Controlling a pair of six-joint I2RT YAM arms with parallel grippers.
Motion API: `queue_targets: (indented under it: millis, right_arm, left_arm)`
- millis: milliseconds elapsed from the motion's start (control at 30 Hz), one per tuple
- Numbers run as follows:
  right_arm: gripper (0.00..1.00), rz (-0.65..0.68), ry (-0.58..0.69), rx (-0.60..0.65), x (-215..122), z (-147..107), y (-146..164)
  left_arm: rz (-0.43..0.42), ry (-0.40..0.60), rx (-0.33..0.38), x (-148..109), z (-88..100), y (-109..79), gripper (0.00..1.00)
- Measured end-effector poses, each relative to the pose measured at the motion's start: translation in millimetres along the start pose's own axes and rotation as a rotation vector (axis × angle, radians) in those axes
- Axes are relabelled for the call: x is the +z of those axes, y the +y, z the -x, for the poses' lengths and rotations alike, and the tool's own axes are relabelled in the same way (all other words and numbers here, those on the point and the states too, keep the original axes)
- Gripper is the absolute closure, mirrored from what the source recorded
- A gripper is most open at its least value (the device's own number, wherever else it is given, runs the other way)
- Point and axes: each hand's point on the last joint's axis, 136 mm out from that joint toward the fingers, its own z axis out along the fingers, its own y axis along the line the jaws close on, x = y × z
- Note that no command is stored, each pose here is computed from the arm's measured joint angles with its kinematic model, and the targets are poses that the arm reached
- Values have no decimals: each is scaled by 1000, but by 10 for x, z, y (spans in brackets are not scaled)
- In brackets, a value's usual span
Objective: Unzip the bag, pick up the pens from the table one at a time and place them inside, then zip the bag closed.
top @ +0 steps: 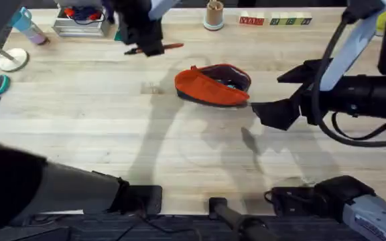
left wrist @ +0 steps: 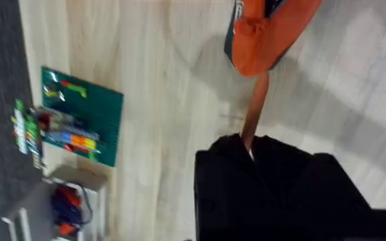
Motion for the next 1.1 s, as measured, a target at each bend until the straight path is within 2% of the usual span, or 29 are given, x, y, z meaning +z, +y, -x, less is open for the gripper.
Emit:
queue_targets:
  millis: [267, 500, 1100]
  right_arm:
    - [4, 0, 0, 0, 0, 1, 0]
    - [4, 0, 0, 0, 0, 0, -1]
    - [4, 0, 0, 0, 0, 1, 0]
  left_arm:
    - [7, -15, 155, 36, 323, 162, 959]
    - [-12, -26, 262, 111, 539, 78, 959]
    - [-56, -124, 368, 145, 977, -186, 959]
